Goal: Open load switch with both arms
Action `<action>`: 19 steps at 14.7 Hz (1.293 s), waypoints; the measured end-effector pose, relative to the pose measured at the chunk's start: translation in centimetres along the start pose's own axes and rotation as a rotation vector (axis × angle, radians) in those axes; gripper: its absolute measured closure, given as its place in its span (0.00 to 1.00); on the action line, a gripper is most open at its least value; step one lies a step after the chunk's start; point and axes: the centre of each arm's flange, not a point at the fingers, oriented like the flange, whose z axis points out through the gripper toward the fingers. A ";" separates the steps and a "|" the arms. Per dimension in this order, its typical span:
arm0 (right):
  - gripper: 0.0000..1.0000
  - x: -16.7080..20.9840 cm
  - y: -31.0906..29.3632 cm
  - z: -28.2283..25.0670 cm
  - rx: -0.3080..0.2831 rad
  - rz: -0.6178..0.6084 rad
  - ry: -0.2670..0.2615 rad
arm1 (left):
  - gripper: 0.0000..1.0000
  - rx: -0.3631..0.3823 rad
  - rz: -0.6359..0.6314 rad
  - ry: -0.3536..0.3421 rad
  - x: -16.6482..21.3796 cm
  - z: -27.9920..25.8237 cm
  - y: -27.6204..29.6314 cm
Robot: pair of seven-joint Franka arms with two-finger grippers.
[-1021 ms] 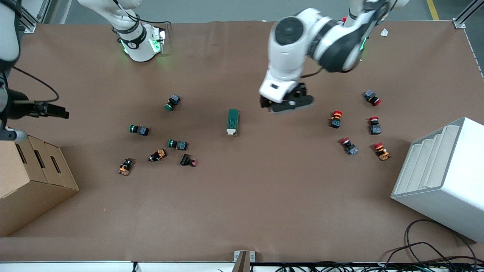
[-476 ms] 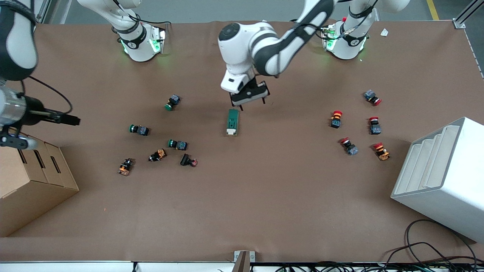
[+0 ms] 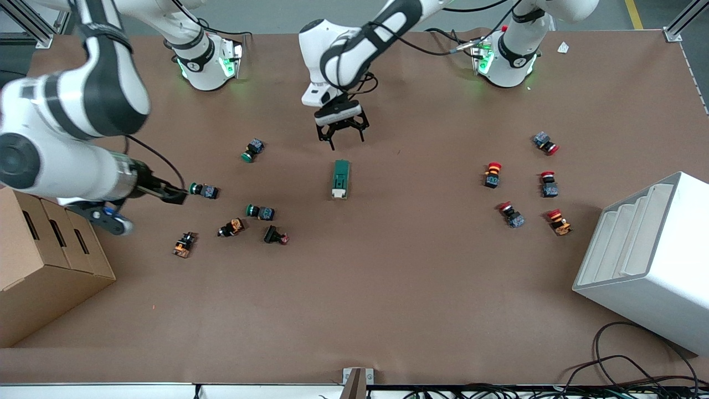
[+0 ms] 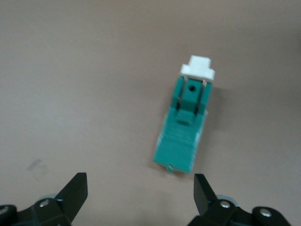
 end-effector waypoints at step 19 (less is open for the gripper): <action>0.00 -14.9 -24.6 24.5 0.005 0.499 -0.035 | 0.01 -0.270 0.186 0.587 -8.6 9.7 -3.1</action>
